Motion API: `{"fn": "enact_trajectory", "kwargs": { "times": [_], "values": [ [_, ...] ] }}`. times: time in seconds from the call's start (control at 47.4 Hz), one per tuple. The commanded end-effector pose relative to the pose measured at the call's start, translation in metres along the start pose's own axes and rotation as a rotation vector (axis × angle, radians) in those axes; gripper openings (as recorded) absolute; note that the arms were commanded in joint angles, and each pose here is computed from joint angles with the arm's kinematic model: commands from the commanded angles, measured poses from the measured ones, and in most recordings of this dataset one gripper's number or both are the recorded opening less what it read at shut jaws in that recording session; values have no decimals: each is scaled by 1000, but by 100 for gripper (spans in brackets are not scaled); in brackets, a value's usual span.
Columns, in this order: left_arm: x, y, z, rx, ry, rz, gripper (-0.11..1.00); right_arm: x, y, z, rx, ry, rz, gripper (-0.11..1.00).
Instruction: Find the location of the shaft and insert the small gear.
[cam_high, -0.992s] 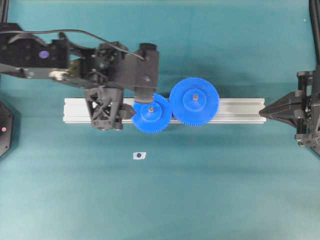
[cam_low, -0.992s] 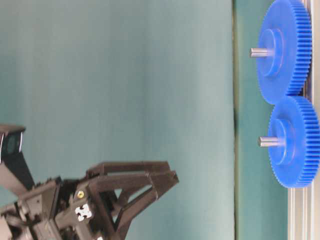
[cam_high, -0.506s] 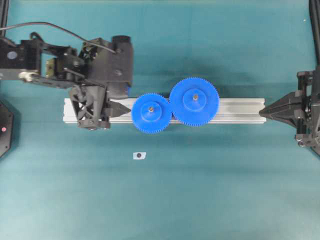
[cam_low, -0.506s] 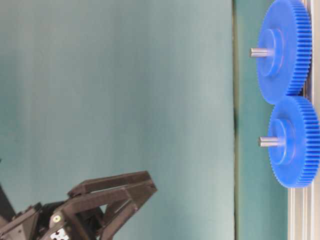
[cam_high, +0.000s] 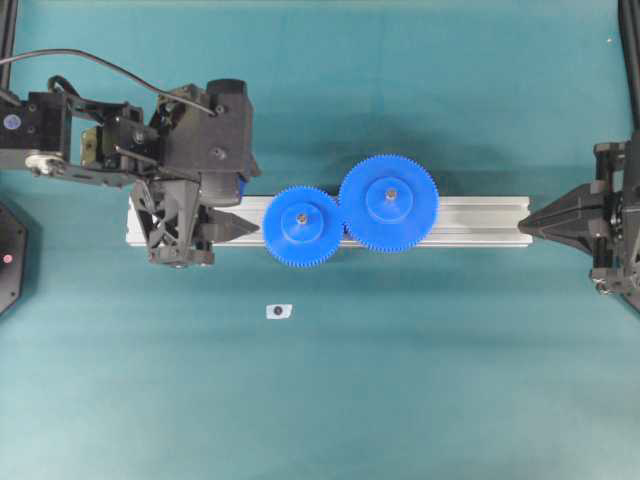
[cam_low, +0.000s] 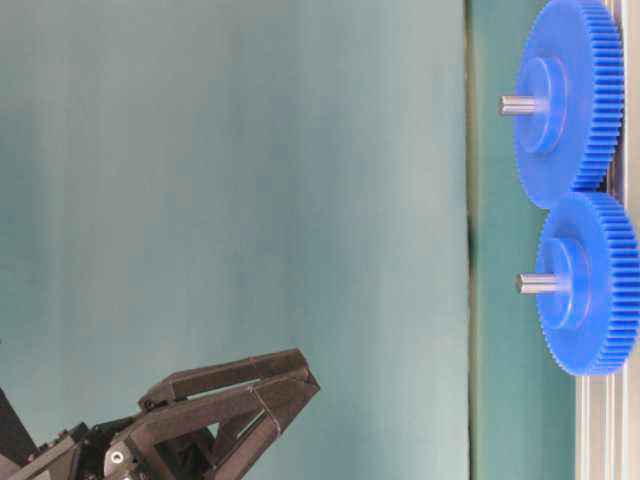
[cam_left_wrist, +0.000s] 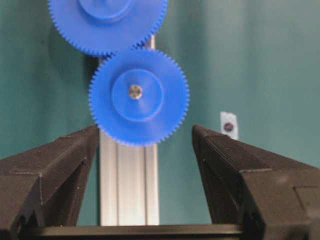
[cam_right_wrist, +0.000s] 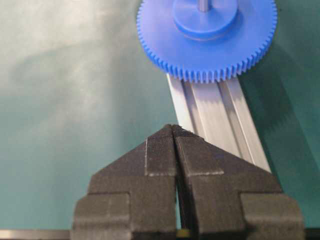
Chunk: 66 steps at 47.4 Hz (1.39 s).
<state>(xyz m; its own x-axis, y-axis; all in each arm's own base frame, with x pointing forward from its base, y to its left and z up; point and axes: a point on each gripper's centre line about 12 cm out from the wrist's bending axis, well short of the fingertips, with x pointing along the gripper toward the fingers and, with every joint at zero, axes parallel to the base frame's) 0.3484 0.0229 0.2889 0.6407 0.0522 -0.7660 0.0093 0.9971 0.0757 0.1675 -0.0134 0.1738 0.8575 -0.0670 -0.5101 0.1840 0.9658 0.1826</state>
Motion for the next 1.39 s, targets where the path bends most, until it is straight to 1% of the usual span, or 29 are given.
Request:
{"fn": "enact_trajectory", "kwargs": {
  "times": [0.0, 0.527, 1.371],
  "values": [
    [-12, 0, 8, 3, -46, 5, 73, 0, 1, 7, 11, -17, 1, -1],
    [-21, 0, 12, 4, -74, 5, 73, 0, 1, 6, 12, -16, 0, -1],
    [-21, -2, 10, 8, -71, 3, 73, 0, 1, 6, 11, -17, 2, -1]
  ]
}}
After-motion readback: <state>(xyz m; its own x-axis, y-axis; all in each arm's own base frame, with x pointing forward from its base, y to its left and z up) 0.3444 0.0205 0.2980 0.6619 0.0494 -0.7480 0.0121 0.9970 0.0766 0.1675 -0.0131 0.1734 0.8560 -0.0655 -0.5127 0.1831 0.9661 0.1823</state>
